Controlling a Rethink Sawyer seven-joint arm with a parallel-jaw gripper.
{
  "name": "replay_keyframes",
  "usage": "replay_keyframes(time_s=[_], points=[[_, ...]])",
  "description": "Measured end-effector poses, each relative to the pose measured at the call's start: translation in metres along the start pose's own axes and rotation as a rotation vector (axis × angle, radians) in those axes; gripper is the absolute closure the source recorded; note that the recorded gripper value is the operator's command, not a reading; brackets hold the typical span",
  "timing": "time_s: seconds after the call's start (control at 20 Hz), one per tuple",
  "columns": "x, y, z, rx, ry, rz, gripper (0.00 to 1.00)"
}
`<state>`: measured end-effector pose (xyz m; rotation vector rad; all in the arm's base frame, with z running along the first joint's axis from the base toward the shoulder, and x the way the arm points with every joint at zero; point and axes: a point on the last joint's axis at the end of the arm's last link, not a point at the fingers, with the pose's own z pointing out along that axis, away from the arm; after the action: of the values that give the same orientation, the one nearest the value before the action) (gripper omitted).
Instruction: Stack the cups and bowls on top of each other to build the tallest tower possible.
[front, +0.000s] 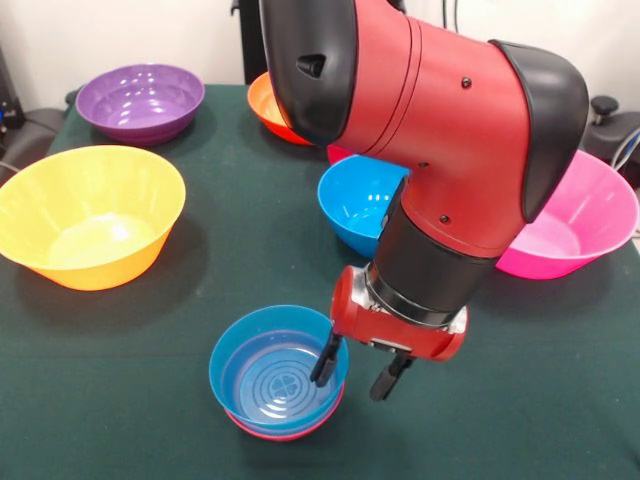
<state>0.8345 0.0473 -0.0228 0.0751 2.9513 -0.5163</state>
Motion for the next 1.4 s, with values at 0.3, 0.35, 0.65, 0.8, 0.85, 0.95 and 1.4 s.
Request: replay_keyframes(time_s=[0.3,0.35,0.65,0.8,0.85,0.95,1.4], points=[[-0.001,-0.001,-0.002,0.001,0.001,0.001,0.0],[-0.001,-0.001,-0.003,0.001,0.004,0.002,0.0],[-0.006,-0.009,-0.022,0.01,0.035,0.011,0.0],[-0.01,-0.015,-0.036,0.014,0.046,0.019,0.0],[-0.013,-0.017,-0.042,0.016,0.049,0.022,0.0],[-0.018,-0.023,-0.058,0.018,0.05,0.03,0.0],[-0.024,-0.024,-0.088,0.022,0.075,0.036,0.0]])
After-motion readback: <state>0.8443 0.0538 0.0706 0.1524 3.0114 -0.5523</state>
